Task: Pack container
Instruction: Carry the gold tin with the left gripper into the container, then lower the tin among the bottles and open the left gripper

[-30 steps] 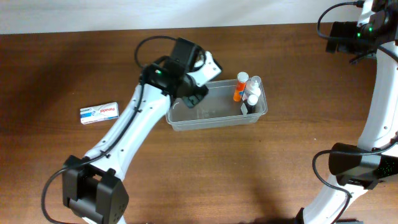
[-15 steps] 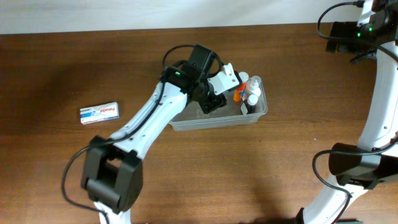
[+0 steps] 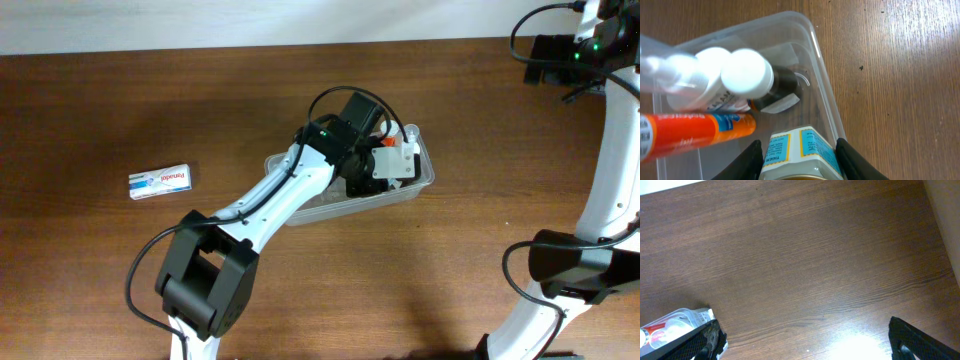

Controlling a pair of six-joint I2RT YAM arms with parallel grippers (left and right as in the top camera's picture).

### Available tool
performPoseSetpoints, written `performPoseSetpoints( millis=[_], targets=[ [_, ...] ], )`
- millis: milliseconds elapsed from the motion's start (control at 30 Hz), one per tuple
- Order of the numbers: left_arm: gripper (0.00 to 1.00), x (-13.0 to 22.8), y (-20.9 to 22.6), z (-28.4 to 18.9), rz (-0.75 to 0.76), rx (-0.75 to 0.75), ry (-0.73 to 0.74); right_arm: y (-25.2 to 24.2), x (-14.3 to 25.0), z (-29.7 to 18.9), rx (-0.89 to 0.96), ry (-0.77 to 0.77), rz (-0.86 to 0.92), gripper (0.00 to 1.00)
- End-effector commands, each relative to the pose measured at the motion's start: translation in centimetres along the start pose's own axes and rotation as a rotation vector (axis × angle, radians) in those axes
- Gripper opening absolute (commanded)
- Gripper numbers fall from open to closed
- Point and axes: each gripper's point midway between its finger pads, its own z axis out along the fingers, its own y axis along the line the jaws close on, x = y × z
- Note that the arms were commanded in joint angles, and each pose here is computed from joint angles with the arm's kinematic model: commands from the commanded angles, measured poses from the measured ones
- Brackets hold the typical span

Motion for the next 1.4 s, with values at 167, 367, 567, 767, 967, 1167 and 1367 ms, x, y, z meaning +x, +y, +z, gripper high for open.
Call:
performPoseSetpoints(
  millis=[167, 367, 567, 767, 967, 1167, 1367],
  targets=[
    [0.26, 0.1, -0.2, 1.6, 0.037, 0.027, -0.01, -0.3, -0.3, -0.6, 0.009, -0.021, 0.015, 0.98],
    [0.25, 0.3, 0.4, 2.9, 0.043, 0.013, -0.02, -0.3, -0.3, -0.6, 0.009, -0.021, 0.015, 0.98],
    [0.26, -0.2, 1.1, 3.0, 0.057, -0.016, -0.036, -0.3, -0.3, -0.6, 0.009, -0.021, 0.015, 0.99],
    [0.26, 0.0, 1.6, 3.1, 0.061, -0.039, -0.023, -0.3, -0.3, -0.6, 0.009, -0.021, 0.015, 0.98],
    [0.26, 0.6, 1.4, 3.8, 0.054, -0.025, -0.012, -0.3, -0.3, -0.6, 0.009, -0.021, 0.015, 0.98],
    [0.26, 1.4, 1.0, 5.0, 0.044, -0.004, 0.004, -0.3, -0.3, -0.6, 0.009, -0.021, 0.015, 0.98],
    [0.26, 1.8, 0.9, 5.4, 0.04, 0.003, 0.009, -0.3, -0.3, -0.6, 0.009, -0.021, 0.015, 0.98]
  ],
)
